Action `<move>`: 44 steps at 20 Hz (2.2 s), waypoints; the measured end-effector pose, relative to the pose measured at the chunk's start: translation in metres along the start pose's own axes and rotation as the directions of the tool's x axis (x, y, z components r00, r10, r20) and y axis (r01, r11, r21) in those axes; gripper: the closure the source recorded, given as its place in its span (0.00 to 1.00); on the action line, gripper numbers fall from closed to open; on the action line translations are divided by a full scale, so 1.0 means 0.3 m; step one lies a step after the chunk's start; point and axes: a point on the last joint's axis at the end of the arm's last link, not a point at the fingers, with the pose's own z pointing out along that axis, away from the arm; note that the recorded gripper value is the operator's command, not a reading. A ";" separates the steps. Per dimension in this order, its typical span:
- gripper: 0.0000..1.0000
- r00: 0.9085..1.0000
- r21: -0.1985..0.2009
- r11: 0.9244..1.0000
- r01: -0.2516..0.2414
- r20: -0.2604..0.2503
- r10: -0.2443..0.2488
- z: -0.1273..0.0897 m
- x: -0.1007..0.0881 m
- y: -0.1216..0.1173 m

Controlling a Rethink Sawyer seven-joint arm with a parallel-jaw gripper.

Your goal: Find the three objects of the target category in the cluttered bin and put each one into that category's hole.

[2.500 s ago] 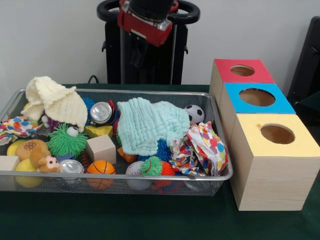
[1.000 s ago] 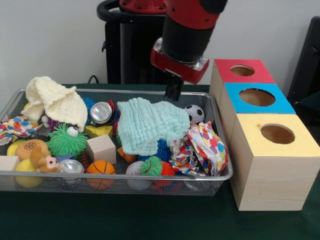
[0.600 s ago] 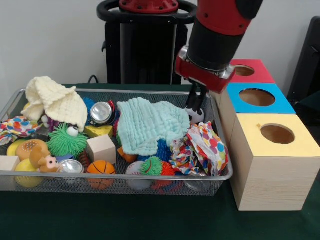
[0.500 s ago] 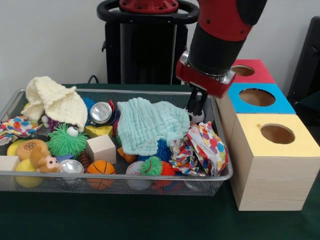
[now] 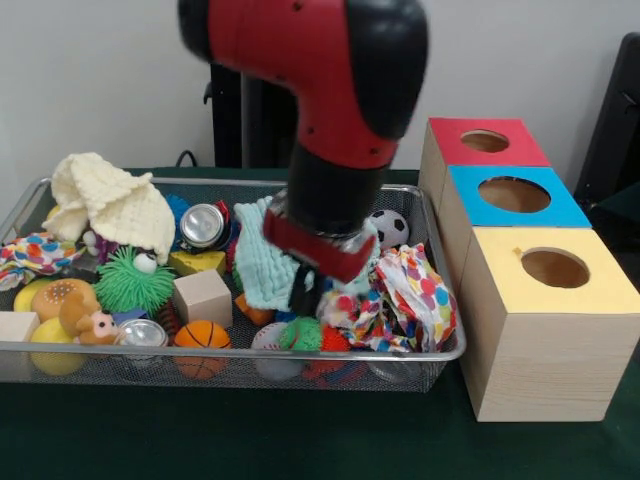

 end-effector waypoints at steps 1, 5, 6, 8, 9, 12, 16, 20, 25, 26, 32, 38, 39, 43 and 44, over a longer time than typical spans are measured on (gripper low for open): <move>1.00 0.999 -0.005 1.000 -0.012 0.037 0.012 0.064 -0.033 -0.058; 1.00 0.997 -0.011 0.999 -0.036 0.074 0.037 0.128 -0.097 -0.174; 1.00 0.997 -0.009 0.999 -0.037 0.071 0.038 0.137 -0.100 -0.188; 1.00 0.997 -0.006 0.999 -0.036 0.072 0.036 0.144 -0.110 -0.203; 1.00 0.997 -0.007 0.999 -0.034 0.075 0.035 0.141 -0.116 -0.202; 1.00 0.997 -0.008 1.000 -0.021 0.079 0.021 0.134 -0.117 -0.175; 1.00 0.997 -0.005 1.000 0.023 0.072 -0.022 0.143 -0.064 -0.092; 1.00 0.996 -0.006 0.999 0.052 0.074 -0.051 0.148 0.006 0.038; 1.00 0.996 0.004 1.000 0.008 0.084 -0.008 0.140 0.057 0.158; 1.00 0.996 0.014 1.000 -0.014 0.084 0.013 0.137 0.064 0.169; 1.00 0.980 0.059 0.981 -0.186 0.081 0.181 0.132 0.070 0.201; 1.00 0.966 0.038 0.967 -0.253 0.064 0.250 0.131 0.064 0.180; 1.00 0.964 0.031 0.965 -0.260 0.061 0.257 0.130 0.062 0.176; 1.00 0.924 -0.064 0.923 -0.378 0.027 0.381 0.105 0.034 -0.011; 1.00 0.919 -0.074 0.918 -0.389 0.030 0.392 0.098 0.032 -0.070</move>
